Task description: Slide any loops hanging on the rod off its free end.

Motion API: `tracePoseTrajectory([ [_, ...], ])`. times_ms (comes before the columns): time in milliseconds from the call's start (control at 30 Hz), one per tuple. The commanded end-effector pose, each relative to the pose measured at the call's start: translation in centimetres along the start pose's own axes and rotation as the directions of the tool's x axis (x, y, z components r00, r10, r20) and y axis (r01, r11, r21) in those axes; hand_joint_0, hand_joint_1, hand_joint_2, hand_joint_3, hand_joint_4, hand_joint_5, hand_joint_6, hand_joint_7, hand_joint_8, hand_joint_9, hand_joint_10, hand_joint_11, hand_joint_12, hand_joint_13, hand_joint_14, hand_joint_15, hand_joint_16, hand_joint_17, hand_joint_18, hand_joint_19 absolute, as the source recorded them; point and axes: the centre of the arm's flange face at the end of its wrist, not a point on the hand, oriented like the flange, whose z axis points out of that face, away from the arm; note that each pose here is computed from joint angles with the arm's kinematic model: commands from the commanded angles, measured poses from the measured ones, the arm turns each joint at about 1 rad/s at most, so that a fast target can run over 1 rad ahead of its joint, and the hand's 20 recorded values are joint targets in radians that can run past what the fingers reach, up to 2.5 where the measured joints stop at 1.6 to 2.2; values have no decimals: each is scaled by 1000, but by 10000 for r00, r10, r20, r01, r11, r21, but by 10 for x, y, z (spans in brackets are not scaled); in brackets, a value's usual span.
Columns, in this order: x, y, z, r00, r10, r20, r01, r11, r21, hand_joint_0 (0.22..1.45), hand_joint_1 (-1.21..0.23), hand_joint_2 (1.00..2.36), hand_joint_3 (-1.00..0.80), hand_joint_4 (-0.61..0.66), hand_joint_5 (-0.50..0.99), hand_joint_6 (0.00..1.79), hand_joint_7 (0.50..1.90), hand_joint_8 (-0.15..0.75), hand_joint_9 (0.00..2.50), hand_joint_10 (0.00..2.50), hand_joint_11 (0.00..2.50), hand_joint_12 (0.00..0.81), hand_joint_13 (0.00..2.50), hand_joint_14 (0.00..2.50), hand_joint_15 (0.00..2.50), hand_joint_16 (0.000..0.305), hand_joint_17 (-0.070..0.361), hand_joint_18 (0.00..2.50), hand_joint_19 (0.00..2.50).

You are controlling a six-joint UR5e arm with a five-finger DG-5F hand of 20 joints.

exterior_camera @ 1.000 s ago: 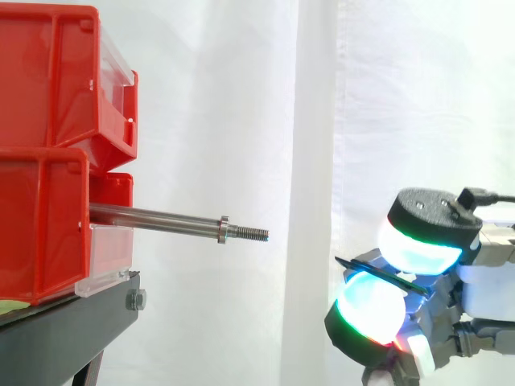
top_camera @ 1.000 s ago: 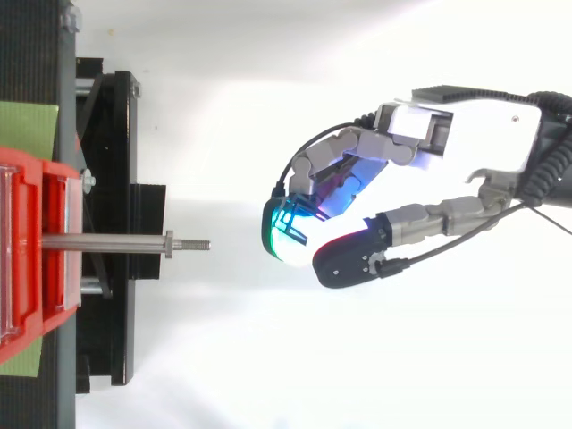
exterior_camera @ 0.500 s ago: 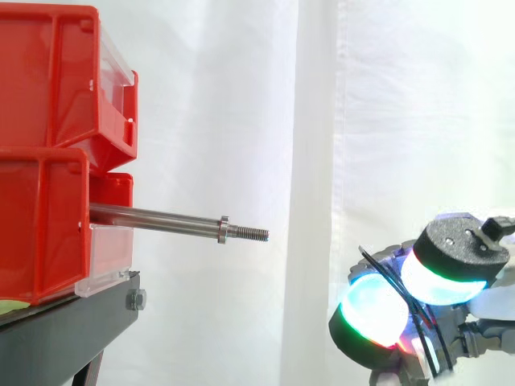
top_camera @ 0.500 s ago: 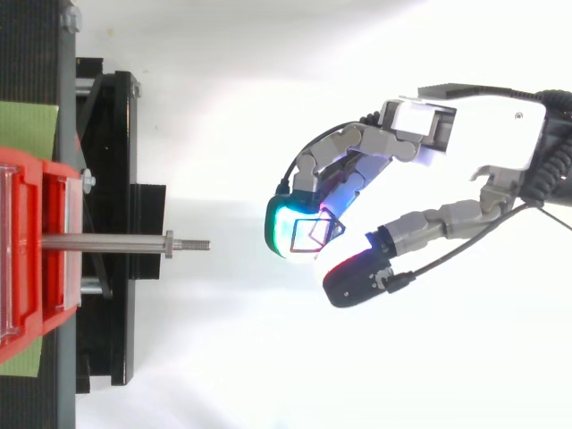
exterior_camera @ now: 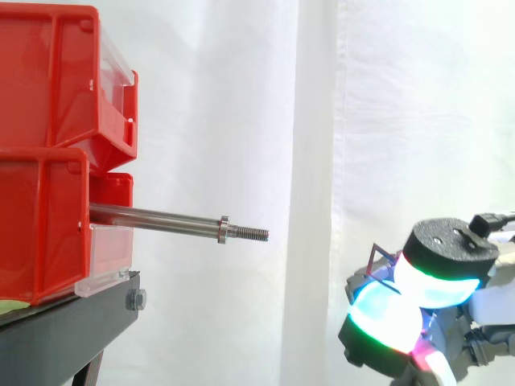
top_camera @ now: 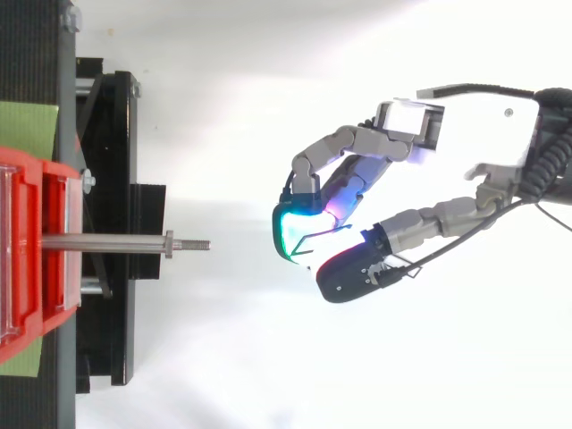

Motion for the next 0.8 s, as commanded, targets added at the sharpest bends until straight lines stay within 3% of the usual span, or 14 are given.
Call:
tracePoseTrajectory([
  [0, 1, -1, -3, 9999, -46, -113, 50, 9995, 326, 695, -771, 1019, -233, 31, -193, 923, 1120, 342, 971, 13, 633, 329, 884, 11, 322, 45, 100, 763, 388],
  [233, 1, -1, -3, 10000, -47, -83, 50, 9994, 332, 710, -779, 1013, -325, 71, -193, 922, 1093, 340, 1001, 15, 662, 327, 899, 12, 331, 43, 97, 763, 404],
  [500, 2, -1, -3, 9999, -51, -101, 54, 9994, 343, 655, -722, 1018, -194, 85, -166, 913, 1226, 359, 1125, 16, 685, 335, 944, 12, 340, 44, 99, 809, 440],
  [600, 2, -1, -3, 10000, 18, -93, -14, 9992, 392, 640, -725, 1012, -182, 124, -151, 909, 1218, 382, 1171, 15, 672, 353, 973, 11, 338, 50, 113, 853, 423],
  [767, 2, -6, -8, 9993, 346, -171, -331, 9961, 823, 611, -665, 1010, -232, 177, -150, 895, 1208, 390, 1169, 13, 648, 374, 970, 11, 335, 53, 119, 857, 417],
])
